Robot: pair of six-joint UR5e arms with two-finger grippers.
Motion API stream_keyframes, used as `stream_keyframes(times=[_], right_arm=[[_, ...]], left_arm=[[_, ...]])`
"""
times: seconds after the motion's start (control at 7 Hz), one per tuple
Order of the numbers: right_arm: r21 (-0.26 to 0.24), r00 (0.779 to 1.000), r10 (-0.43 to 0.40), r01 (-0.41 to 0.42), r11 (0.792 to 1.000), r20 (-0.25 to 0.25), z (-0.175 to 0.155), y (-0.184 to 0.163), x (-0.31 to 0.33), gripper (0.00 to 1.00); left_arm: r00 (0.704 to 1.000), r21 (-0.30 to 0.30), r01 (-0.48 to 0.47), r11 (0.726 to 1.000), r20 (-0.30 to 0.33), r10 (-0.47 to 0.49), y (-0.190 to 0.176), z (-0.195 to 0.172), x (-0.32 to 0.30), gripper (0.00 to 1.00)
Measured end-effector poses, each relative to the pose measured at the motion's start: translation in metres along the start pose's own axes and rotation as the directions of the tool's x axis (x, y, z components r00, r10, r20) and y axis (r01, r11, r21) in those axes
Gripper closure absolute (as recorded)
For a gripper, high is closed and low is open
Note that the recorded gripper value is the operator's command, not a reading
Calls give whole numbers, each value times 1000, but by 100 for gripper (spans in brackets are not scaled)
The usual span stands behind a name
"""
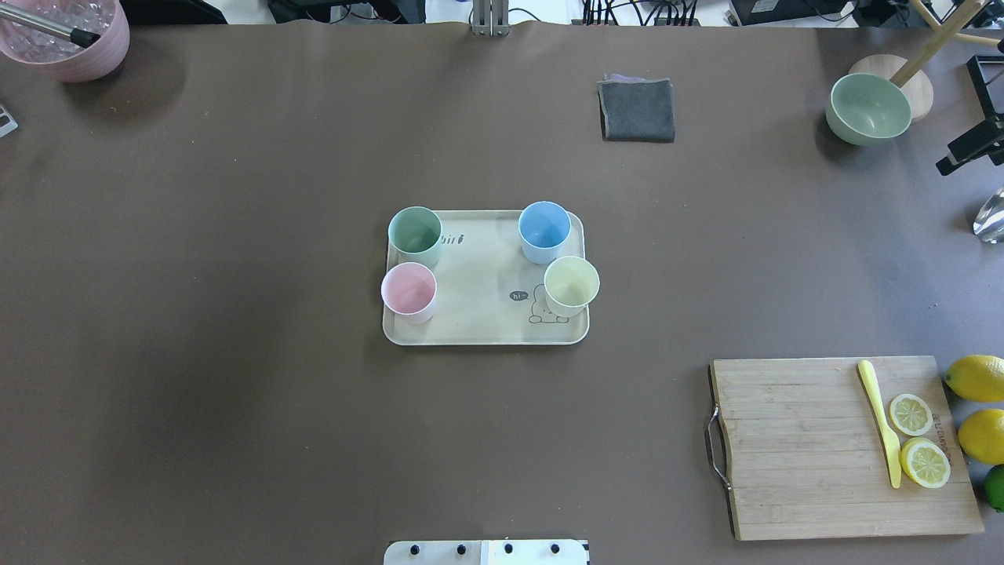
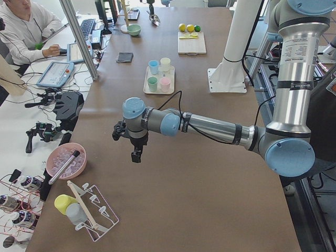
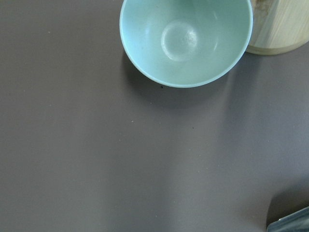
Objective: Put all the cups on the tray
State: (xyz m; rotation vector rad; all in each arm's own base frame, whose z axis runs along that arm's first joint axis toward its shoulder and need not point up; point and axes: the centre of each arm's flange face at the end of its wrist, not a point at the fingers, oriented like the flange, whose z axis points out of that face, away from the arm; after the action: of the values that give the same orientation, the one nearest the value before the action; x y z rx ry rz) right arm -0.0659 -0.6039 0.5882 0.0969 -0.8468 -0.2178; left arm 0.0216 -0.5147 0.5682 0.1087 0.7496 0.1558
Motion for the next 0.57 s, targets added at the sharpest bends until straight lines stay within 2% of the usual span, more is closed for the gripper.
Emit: stream_keyframes(times=[0.57], right_arm=[[1,1000,1,-1,1000,0,0,-1,0,0]], left_arm=[[1000,-9,18,1000,-2,-18,2,3,-5,2]])
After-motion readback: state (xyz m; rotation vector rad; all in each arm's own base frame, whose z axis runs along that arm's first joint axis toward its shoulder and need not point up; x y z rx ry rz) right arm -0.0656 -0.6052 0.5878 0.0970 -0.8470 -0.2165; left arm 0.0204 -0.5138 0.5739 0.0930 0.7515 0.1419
